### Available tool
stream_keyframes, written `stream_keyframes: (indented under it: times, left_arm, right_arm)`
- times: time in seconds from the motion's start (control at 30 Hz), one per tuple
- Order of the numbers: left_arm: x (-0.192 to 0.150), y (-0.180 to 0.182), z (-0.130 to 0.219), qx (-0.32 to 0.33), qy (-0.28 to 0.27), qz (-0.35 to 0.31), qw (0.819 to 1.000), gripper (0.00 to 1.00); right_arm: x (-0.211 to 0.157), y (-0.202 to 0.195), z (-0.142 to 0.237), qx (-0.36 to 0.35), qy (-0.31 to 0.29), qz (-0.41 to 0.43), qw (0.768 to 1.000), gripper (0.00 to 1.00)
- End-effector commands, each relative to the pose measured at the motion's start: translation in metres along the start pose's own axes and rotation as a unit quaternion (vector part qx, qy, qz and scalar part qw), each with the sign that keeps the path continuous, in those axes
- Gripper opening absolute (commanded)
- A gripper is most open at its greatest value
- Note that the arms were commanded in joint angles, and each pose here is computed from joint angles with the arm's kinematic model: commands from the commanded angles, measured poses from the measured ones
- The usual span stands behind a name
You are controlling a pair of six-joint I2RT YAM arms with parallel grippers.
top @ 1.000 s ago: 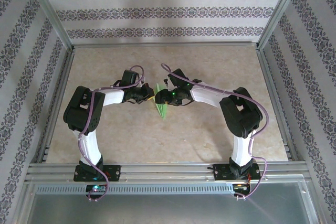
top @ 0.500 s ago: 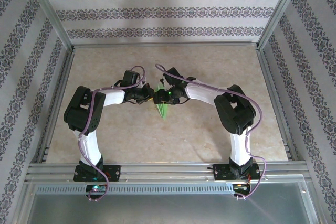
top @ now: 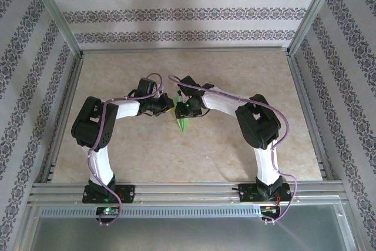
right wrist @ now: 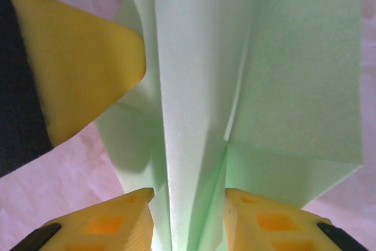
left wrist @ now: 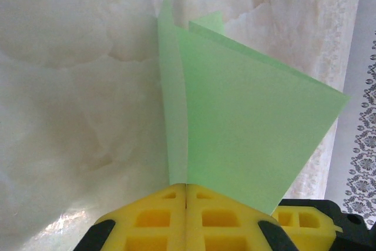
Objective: Fold a paper plane with a square sheet of paper (fold left side to right side)
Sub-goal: Pick up the paper plane at the center of the table.
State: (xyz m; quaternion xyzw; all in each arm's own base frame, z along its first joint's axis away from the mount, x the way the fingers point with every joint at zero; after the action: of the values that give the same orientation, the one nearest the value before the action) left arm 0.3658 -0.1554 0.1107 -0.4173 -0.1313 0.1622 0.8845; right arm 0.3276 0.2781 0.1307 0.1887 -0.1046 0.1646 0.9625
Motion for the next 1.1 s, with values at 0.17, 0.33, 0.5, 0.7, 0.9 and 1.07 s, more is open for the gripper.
stream_keyframes:
  times: [0.17,0.33,0.5,0.7,0.9,1.07]
  left_arm:
    - [0.003,-0.013,-0.001,-0.02,-0.003,-0.016,1.0,0.0]
    - [0.003,-0.012,-0.001,-0.018,-0.003,-0.014,1.0,0.0]
    - [0.003,-0.013,-0.001,-0.02,-0.003,-0.017,1.0,0.03]
    - [0.003,-0.019,0.01,-0.01,-0.019,-0.036,0.999,0.13]
    - [0.004,-0.025,0.019,0.0,-0.019,-0.053,0.998,0.27]
    - [0.004,-0.031,0.043,0.019,-0.049,-0.073,0.996,0.33]
  right_arm:
    - [-0.002,0.003,-0.01,-0.023,0.021,0.013,0.999,0.29]
    - [0.001,0.007,-0.015,-0.02,0.024,0.016,0.999,0.26]
    - [0.001,0.007,-0.023,-0.023,0.033,0.017,0.999,0.23]
    - [0.001,0.004,-0.02,-0.056,0.033,0.018,0.998,0.2]
    - [0.001,0.001,-0.018,-0.07,0.036,0.017,0.997,0.19]
    - [0.006,0.0,-0.007,-0.075,0.024,0.014,0.997,0.06]
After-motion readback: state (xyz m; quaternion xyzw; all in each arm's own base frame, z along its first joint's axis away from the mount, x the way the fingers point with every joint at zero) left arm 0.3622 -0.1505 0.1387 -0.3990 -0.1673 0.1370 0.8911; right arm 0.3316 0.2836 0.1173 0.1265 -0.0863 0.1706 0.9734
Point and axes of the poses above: each hand's point on the last joint's axis, 136 mm out from that joint toward the fingers, its own z axis back along the fingers, its own y axis along the line the jaws close on, x = y × z, the point moved 10 cm from there along z, back along the fingers, and after that the axes turned 6 degrees about z, right-handed, at the moved point
